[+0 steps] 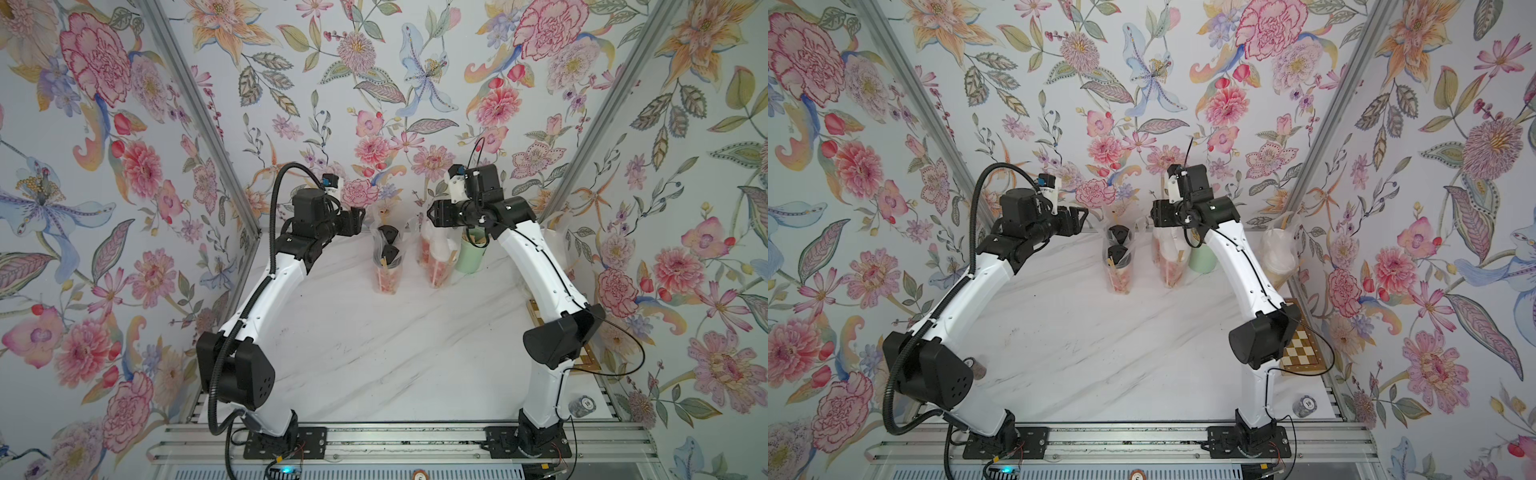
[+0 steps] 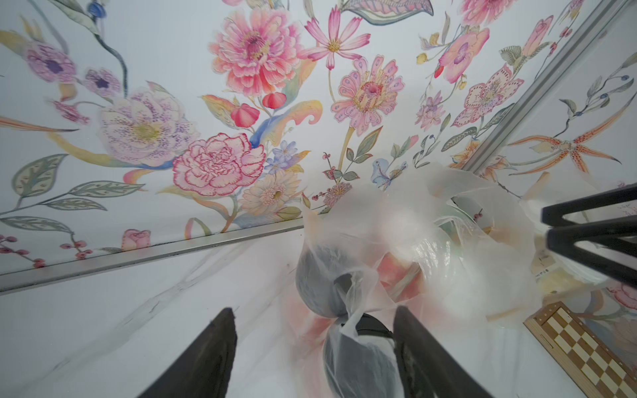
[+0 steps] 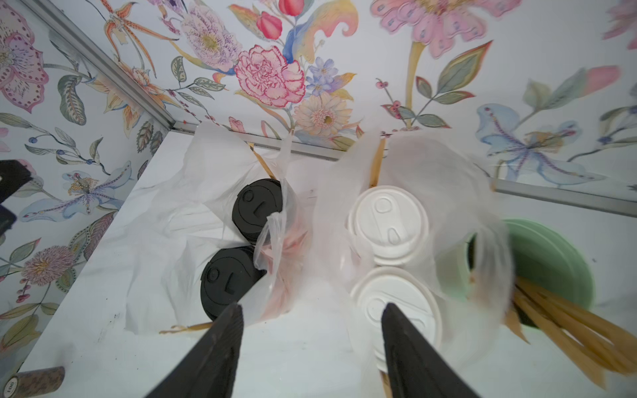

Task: Pack milk tea into plastic carrier bags
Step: Move the plastic carrier bag to the center of the board, then reset both arms

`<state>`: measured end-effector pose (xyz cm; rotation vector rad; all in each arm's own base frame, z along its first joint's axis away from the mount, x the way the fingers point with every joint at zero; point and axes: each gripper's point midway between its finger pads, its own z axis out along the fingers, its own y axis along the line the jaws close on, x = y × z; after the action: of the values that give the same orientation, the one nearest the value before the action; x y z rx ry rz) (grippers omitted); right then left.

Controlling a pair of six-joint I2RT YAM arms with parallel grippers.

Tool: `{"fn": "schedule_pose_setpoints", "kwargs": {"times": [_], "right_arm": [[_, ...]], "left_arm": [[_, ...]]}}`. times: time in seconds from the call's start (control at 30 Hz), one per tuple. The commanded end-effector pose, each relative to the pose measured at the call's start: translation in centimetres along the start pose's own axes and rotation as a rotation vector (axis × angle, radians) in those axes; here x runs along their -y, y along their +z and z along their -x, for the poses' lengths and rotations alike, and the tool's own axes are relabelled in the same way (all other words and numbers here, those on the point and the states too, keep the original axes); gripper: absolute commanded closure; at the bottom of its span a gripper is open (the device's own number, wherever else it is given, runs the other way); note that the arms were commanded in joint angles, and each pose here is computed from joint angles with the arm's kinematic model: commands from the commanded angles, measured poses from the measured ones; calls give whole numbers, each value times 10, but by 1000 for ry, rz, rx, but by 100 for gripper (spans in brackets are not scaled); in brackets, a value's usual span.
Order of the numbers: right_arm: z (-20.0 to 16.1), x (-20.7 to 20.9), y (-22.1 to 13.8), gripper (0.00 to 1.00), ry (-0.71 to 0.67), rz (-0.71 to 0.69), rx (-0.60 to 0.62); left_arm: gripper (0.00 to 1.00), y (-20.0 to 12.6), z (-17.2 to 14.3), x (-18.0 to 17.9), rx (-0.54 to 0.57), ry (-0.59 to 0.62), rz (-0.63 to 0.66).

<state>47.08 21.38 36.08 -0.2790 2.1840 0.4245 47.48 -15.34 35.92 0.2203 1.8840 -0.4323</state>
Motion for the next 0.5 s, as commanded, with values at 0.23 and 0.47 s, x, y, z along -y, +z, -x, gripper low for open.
{"fn": "schedule_pose_setpoints", "kwargs": {"times": [0.23, 0.47], "right_arm": [[-69, 89, -42, 0, 20, -224, 51], [-148, 161, -28, 0, -44, -471, 142]], "left_arm": [[1, -59, -69, -83, 30, 8, 429], [1, -88, -132, -127, 83, 10, 670]]}}
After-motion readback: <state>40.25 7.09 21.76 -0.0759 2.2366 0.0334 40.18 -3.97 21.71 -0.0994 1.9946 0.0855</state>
